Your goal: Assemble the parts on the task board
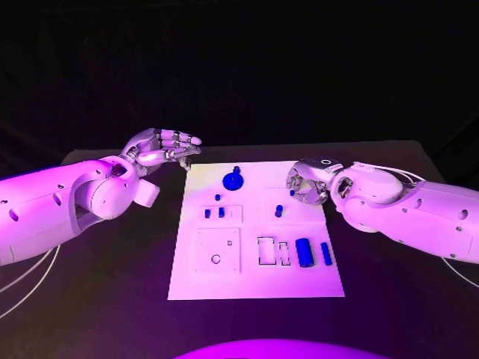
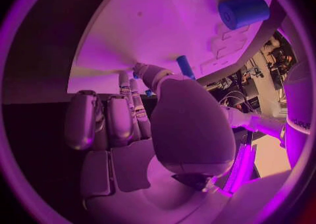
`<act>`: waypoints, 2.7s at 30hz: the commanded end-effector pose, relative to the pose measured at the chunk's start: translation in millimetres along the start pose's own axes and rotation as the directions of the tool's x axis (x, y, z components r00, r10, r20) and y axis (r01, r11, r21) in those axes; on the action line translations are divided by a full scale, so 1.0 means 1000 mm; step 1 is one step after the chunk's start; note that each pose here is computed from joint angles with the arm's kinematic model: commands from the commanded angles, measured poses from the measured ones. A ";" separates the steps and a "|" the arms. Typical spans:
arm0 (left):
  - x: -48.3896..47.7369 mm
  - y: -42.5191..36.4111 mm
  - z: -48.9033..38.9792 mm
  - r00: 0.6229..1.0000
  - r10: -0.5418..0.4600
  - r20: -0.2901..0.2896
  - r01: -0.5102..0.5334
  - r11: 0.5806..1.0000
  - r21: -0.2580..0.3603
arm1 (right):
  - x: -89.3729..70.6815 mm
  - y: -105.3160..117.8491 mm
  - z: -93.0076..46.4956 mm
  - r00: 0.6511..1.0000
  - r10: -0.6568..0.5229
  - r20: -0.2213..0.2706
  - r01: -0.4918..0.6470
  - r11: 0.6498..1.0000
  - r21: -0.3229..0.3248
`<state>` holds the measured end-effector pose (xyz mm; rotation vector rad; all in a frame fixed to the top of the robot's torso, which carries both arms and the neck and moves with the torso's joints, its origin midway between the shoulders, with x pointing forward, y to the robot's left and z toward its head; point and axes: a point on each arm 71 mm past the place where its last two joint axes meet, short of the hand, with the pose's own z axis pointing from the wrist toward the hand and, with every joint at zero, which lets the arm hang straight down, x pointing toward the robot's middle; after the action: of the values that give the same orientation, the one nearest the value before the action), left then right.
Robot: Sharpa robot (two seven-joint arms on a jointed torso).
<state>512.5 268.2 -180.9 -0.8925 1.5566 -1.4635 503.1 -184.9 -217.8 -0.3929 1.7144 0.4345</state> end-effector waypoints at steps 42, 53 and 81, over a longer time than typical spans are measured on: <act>0.0011 -0.0015 -0.0003 1.000 -0.018 -0.006 0.018 1.000 0.007 | 0.009 0.013 -0.002 0.997 -0.073 0.034 0.073 0.997 0.001; -0.0007 -0.0013 -0.0006 1.000 -0.015 0.005 0.015 1.000 0.008 | -0.010 0.011 -0.014 0.984 -0.002 0.176 0.008 1.000 -0.029; 0.0097 -0.0029 0.0006 1.000 -0.025 -0.018 0.026 1.000 0.012 | -0.012 0.112 -0.032 0.980 0.127 0.155 -0.075 0.950 -0.304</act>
<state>509.3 262.3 -180.1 -0.8984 1.5608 -1.4832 428.2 -109.8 -190.2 -0.4207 1.4999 0.7723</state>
